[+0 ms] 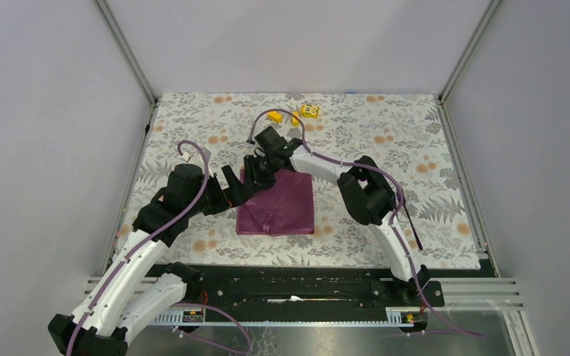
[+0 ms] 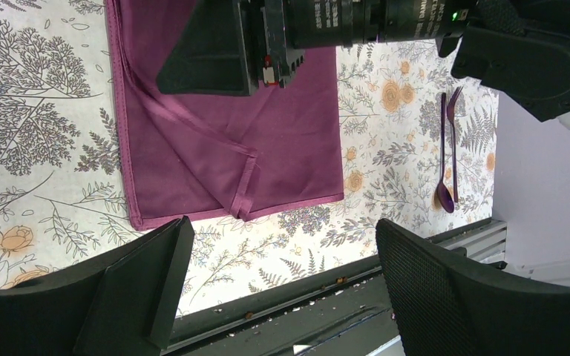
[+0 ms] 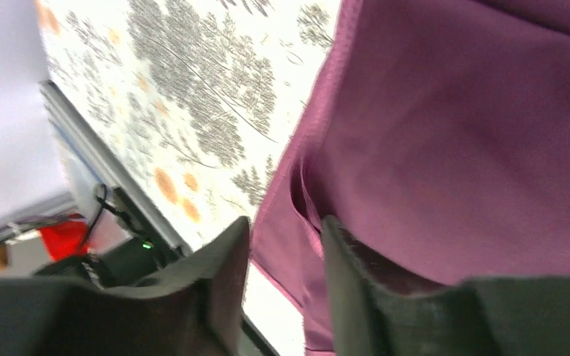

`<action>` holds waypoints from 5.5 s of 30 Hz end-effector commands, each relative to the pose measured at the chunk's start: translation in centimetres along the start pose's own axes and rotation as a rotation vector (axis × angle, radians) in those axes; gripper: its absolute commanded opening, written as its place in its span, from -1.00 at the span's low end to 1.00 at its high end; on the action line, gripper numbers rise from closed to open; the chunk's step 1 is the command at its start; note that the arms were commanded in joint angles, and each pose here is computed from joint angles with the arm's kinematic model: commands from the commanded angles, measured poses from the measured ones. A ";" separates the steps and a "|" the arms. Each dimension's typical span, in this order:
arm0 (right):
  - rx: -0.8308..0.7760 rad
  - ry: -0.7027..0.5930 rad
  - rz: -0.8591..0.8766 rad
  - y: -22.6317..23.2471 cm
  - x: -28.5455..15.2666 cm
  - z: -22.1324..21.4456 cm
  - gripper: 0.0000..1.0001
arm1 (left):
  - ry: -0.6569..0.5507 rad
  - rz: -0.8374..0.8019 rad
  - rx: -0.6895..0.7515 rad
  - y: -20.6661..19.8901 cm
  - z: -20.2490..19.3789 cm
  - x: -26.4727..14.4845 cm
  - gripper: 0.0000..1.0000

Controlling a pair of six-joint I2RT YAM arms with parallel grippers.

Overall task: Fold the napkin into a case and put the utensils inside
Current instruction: Fold the rectangle-folded napkin at the center of the board, then smooth out the square-folded napkin at the center of the board, then rotate the square-folded napkin at the center of the board.

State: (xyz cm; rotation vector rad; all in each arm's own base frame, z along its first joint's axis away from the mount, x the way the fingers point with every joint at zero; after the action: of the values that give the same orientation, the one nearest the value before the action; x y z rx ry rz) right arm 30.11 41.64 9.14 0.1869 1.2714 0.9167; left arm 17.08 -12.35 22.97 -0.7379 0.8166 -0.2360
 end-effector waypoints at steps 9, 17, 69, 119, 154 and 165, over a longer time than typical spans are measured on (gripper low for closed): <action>0.097 -0.183 0.205 0.7 -11.8 0.9 0.47 | -0.028 0.068 -0.064 1.6 -0.1 2.2 0.97; 0.184 -0.109 0.008 -7.7 -14.9 -8.6 0.42 | 0.059 0.289 -0.088 5.6 -1.4 8.0 0.72; 0.267 -0.080 0.083 -10.9 -11.6 -16.8 0.32 | -0.069 0.904 0.462 4.2 -6.8 11.4 0.18; -0.065 -0.062 -0.875 -17.0 -19.3 2.4 0.32 | 0.109 0.103 -0.273 5.0 9.6 14.1 0.83; 0.074 -0.239 -0.099 -7.9 -18.1 -10.5 0.72 | 0.328 0.242 -0.357 9.9 -2.8 17.7 -0.40; 0.239 -0.173 -0.169 -10.1 -17.5 -15.2 0.73 | 0.304 0.190 -0.253 7.6 -4.6 11.3 0.21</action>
State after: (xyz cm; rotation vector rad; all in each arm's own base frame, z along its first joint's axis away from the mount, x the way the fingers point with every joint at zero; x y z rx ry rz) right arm 22.08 18.89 10.71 0.2771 1.2050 0.6531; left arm 21.76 -14.64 8.63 -0.8969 1.1975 -0.0443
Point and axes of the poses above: each gripper's point midway between its finger pads, its own x axis out along the fingers, its own y axis along the line the jaws close on, z = x × y, the point moved 6 cm from there along -x, back along the fingers, and after that the axes turned 9 degrees about -x, right-handed, at the moved point
